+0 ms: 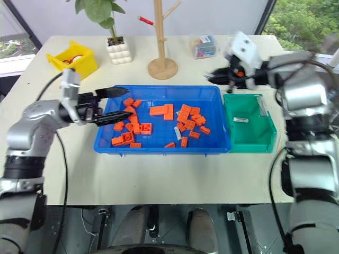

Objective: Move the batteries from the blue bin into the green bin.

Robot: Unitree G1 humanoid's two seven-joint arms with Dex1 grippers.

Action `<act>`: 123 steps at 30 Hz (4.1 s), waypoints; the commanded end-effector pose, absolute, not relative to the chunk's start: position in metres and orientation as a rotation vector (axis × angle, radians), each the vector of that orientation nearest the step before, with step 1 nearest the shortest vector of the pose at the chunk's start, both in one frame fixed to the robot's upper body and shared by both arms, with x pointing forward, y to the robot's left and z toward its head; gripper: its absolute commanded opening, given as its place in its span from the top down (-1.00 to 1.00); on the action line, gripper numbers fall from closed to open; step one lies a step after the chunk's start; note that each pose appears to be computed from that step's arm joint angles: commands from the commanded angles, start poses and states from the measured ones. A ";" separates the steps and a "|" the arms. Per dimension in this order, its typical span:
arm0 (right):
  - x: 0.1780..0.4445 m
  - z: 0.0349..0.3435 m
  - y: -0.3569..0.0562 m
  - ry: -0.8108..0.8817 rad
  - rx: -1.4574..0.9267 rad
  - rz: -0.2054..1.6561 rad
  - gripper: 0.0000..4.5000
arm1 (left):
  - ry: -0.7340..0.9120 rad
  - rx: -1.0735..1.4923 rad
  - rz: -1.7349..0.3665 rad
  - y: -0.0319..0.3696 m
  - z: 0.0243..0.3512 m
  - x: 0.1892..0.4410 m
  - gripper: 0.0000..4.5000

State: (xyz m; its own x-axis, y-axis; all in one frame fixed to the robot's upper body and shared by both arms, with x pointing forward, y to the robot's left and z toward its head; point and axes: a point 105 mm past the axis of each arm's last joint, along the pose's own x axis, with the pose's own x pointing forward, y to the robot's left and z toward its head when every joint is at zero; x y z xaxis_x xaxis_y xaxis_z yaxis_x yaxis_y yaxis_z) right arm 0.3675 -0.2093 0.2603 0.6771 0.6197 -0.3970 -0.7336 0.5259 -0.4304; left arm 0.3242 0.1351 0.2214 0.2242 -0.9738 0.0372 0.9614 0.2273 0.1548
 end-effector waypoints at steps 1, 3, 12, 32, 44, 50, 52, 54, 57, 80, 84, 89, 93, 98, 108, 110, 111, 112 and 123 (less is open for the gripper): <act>0.348 0.282 -0.232 0.162 -0.617 0.716 0.96 | -0.166 0.139 -1.376 0.131 0.228 0.329 -1.00; 0.341 0.275 -0.245 0.191 -0.596 0.668 0.96 | -0.169 0.140 -1.389 0.126 0.226 0.335 -1.00; 0.324 0.231 -0.266 0.290 -0.500 0.569 0.96 | -0.195 0.138 -1.396 0.113 0.224 0.355 -1.00; 0.342 0.244 -0.256 0.199 -0.519 0.527 -0.97 | -0.176 0.202 -1.301 0.138 0.225 0.353 -1.00; 0.334 0.212 -0.136 0.277 -0.043 0.776 -0.97 | -0.180 0.252 -1.229 0.146 0.219 0.340 -1.00; 0.317 0.199 -0.112 0.355 -0.022 0.845 -0.97 | -0.184 0.235 -1.207 0.145 0.216 0.335 -1.00; 0.313 0.194 -0.106 0.380 -0.024 0.864 -0.97 | -0.185 0.227 -1.200 0.144 0.214 0.334 -1.00; 0.311 0.189 -0.101 0.397 -0.026 0.872 -0.97 | -0.186 0.222 -1.196 0.143 0.212 0.333 -1.00; 0.306 0.182 -0.090 0.428 -0.026 0.908 -0.97 | -0.186 0.221 -1.192 0.141 0.210 0.331 -1.00; 0.322 0.138 -0.089 0.625 -0.053 0.986 -0.97 | -0.238 0.214 -1.097 0.144 0.206 0.333 -1.00; 0.327 0.131 -0.087 0.644 -0.070 0.993 -0.97 | -0.247 0.212 -1.079 0.146 0.207 0.334 -1.00; 0.333 0.121 -0.083 0.649 -0.114 0.993 -0.97 | -0.251 0.213 -1.063 0.147 0.206 0.333 -1.00; 0.334 0.116 -0.083 0.638 -0.204 1.007 -0.86 | -0.253 0.211 -1.051 0.149 0.207 0.333 -1.00; 0.336 0.110 -0.087 0.606 -0.378 1.023 0.08 | -0.259 0.213 -1.040 0.150 0.209 0.333 -1.00; 0.337 0.109 -0.084 0.579 -0.467 1.061 0.98 | -0.272 0.224 -1.042 0.150 0.215 0.334 -1.00; 0.339 0.112 -0.084 0.560 -0.473 1.051 0.98 | -0.272 0.223 -1.050 0.148 0.215 0.333 -1.00; 0.341 0.116 -0.083 0.545 -0.474 1.043 0.98 | -0.271 0.220 -1.059 0.147 0.215 0.332 -1.00; 0.343 0.121 -0.083 0.528 -0.475 1.039 0.98 | -0.270 0.217 -1.069 0.146 0.215 0.331 -1.00; 0.368 0.236 -0.108 0.232 -0.458 0.868 0.98 | -0.234 0.163 -1.223 0.129 0.213 0.324 -1.00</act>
